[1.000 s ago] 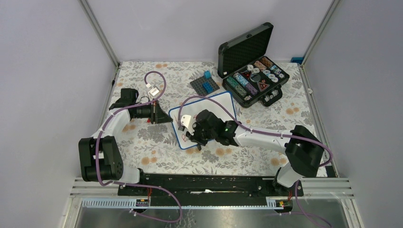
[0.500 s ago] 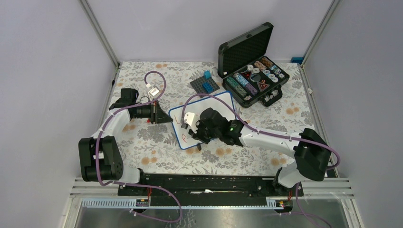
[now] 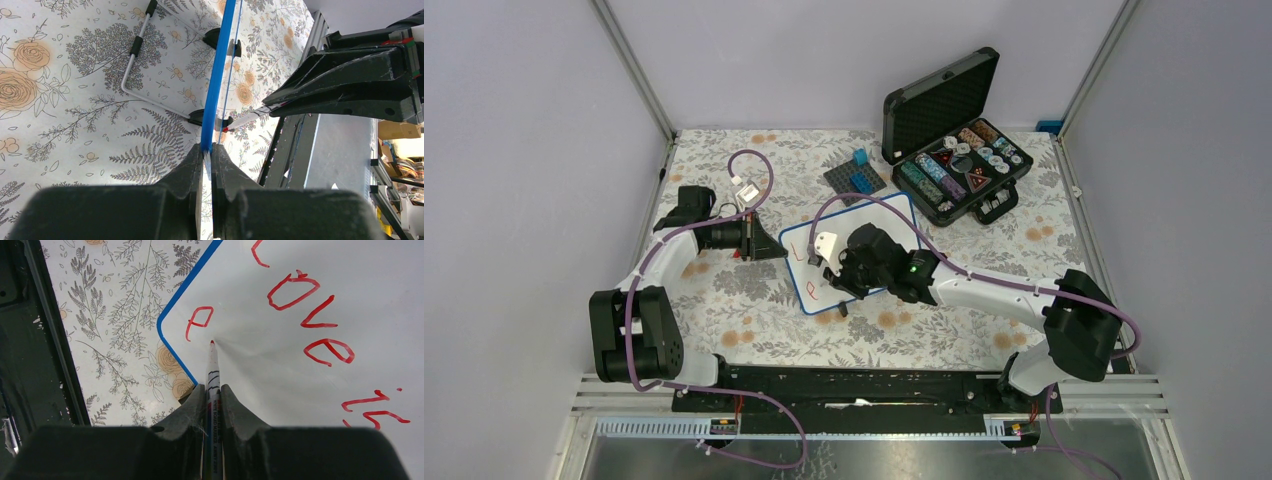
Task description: Write a sentence on the whiteboard
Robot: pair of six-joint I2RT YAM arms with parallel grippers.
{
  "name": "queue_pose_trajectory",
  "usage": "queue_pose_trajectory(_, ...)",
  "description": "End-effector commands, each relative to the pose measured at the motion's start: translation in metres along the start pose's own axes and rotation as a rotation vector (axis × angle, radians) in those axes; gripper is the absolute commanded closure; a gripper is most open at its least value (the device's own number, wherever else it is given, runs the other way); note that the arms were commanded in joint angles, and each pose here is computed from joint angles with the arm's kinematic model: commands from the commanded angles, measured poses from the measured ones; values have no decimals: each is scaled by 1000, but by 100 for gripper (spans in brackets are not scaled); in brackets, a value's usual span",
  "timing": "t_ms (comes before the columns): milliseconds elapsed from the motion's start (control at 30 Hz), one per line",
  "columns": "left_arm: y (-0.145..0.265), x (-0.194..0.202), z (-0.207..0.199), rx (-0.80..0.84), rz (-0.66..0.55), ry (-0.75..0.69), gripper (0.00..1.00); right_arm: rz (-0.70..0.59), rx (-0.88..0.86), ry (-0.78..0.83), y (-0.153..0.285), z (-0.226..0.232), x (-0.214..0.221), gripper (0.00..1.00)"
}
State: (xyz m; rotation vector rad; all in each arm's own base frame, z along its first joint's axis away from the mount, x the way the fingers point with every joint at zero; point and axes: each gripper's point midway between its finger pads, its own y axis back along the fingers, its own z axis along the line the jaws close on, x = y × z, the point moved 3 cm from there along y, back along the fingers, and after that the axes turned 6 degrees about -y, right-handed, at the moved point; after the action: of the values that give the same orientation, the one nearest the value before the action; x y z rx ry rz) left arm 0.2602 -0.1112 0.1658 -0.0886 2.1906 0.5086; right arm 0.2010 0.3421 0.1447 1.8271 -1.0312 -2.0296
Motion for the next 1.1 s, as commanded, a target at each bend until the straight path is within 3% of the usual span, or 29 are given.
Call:
queue_pose_trajectory(0, 1, -8, -1, -6, -8, -56, 100, -19, 24, 5, -1, -6, -6, 100)
queue_pose_trajectory(567, 1, -8, 0, -7, -7, -58, 100, 33, -33, 1, -10, 3, 16, 100)
queue_pose_trajectory(1067, 1, -8, -1, -5, -8, -56, 100, -18, 28, -34, -2, -14, -6, 100)
